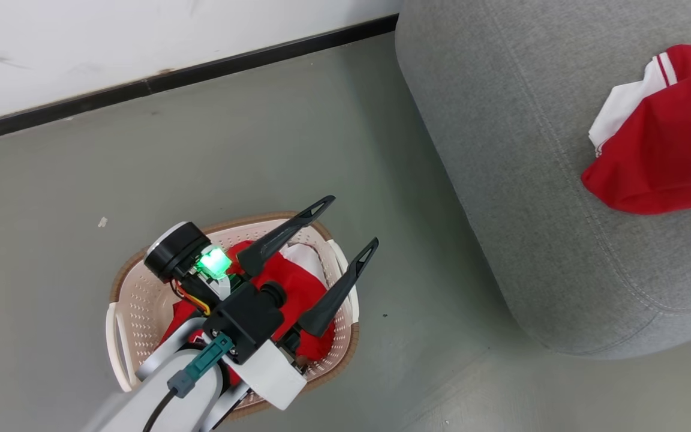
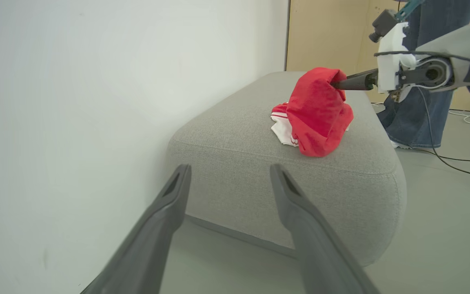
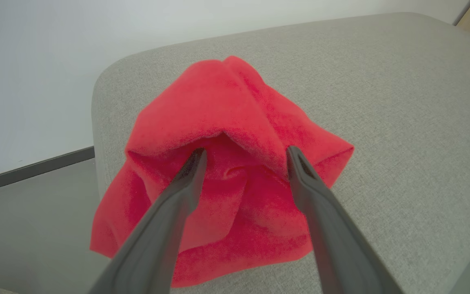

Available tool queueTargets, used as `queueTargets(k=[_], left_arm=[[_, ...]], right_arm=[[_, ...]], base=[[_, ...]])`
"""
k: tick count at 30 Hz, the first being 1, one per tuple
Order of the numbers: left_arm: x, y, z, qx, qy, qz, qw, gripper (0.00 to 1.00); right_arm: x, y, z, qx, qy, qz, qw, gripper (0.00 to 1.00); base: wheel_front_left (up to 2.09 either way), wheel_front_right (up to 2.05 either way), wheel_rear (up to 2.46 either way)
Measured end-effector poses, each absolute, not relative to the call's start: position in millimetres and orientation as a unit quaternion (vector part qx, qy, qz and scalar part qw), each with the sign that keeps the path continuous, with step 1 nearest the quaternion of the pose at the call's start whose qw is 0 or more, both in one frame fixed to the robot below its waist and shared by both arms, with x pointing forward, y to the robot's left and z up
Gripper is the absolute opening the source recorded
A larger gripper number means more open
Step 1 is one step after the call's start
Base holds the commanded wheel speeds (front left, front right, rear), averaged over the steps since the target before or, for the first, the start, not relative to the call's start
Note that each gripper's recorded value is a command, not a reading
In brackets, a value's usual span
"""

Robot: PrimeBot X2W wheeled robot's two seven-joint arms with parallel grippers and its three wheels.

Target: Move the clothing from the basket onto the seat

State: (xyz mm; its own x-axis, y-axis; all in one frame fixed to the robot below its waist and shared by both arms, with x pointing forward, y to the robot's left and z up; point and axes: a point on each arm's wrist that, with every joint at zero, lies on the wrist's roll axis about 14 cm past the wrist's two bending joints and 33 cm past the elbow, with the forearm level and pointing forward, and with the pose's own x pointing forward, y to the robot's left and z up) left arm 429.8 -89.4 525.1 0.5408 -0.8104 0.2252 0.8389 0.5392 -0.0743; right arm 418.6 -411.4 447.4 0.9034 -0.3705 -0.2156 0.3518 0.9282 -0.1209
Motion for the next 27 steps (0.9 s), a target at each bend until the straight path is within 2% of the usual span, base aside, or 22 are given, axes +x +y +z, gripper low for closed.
queueTargets(k=[6,12,27], left_arm=[[433,-90,531,-0.089,-0.094,-0.466,0.875,1.00],[437,-88,536,-0.087,-0.104,-0.455,0.880,1.00],[455,-47,557,-0.083,-0.126,-0.359,0.921,1.00]], right_arm=[[398,-402,445,-0.046,0.124,-0.171,0.976,1.00],[392,-397,463,-0.054,0.098,-0.161,0.981,1.00],[409,-356,559,-0.101,-0.045,-0.089,0.990,1.00]], base=[[0.00,0.00,0.00],[0.00,0.00,0.00],[0.00,0.00,0.00]])
